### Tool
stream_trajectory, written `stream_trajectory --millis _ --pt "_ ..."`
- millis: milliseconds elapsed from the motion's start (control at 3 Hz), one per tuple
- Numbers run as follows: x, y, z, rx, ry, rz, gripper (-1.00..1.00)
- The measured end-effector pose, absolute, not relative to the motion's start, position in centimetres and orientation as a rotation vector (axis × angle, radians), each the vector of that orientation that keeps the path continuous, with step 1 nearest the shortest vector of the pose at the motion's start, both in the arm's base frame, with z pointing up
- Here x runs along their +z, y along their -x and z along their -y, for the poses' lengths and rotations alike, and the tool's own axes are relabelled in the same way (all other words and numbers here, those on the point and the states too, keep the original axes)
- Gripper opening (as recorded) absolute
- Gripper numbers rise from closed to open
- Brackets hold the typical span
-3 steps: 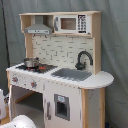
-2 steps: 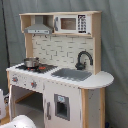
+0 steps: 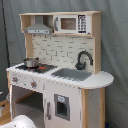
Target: Play with the kitchen
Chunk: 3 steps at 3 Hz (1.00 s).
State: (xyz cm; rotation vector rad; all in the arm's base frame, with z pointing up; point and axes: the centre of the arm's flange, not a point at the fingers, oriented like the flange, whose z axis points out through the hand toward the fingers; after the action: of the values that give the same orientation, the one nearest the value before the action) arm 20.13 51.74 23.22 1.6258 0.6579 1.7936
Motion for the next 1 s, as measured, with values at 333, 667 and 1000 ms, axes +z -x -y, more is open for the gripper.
stream_trajectory --millis 333,667,1000 --pt "24.2 -18.5 -54.4 1.784 -1.558 -0.72 1.0" --pt "25.7 -17.3 -56.4 1.761 -1.484 -0.765 1.0" --pt "27.8 -16.5 -58.1 1.732 -1.41 -0.799 1.0"
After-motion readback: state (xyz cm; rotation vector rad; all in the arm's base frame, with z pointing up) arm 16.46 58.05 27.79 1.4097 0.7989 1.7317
